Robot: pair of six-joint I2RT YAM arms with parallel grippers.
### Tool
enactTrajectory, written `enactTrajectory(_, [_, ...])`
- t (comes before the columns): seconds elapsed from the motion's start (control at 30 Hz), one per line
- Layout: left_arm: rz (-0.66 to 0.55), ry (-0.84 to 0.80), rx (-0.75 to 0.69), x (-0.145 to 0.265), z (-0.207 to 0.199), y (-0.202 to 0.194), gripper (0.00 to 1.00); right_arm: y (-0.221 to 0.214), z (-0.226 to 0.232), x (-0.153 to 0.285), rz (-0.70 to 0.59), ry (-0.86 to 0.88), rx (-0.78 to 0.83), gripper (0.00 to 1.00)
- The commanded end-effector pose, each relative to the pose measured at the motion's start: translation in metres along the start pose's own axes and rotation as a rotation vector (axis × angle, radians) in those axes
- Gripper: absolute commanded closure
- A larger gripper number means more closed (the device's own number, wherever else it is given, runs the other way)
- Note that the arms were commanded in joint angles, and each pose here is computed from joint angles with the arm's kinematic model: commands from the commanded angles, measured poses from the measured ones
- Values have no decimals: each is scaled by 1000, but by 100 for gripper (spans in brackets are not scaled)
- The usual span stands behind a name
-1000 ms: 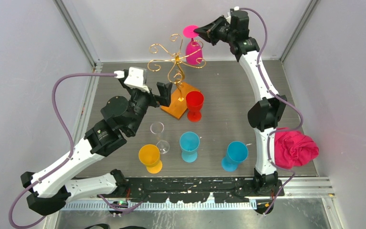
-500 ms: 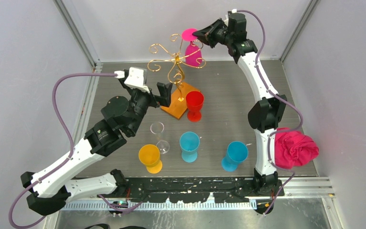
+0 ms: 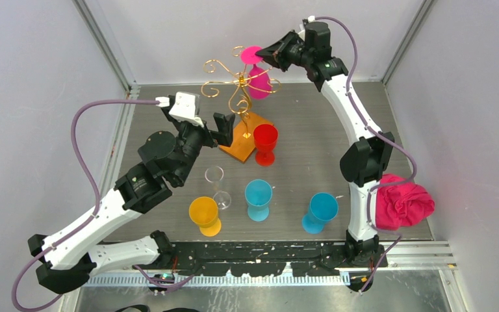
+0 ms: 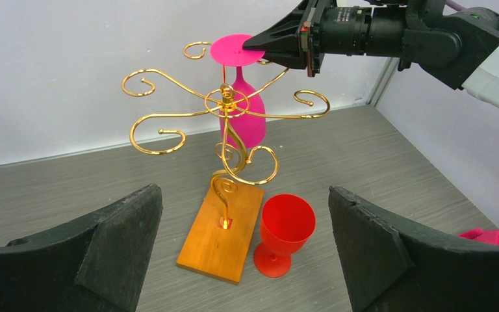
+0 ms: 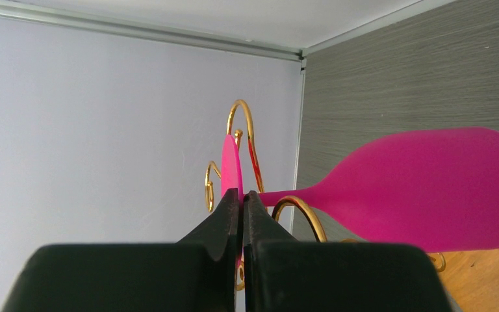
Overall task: Place the wine glass upside down on the wine glass rack
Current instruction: Turn the wine glass upside down at the wine rack.
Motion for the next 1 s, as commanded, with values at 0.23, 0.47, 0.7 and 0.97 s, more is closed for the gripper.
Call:
enactTrajectory(0.23, [-6, -16, 34, 7, -1, 5, 0, 7, 51, 42, -70, 87, 89, 99])
enactTrajectory(0.47, [3, -18, 42, 8, 0, 2, 0, 3, 52, 50, -74, 83, 95, 99])
enactTrajectory(0.7, [8, -17, 45, 8, 0, 0, 0, 1, 54, 57, -79, 83, 102, 99])
enactTrajectory(0.97, [8, -14, 45, 9, 1, 0, 0, 3, 50, 62, -92, 68, 105, 99])
Point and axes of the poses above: each gripper's point midway between its finger pads, its own x axis back along the fingers, its own z axis along the line the jaws close on, y = z × x, the point moved 2 cm from there along x, back along the fingers, and after that the axes turned 9 degrees about x, right-handed, at the moved point
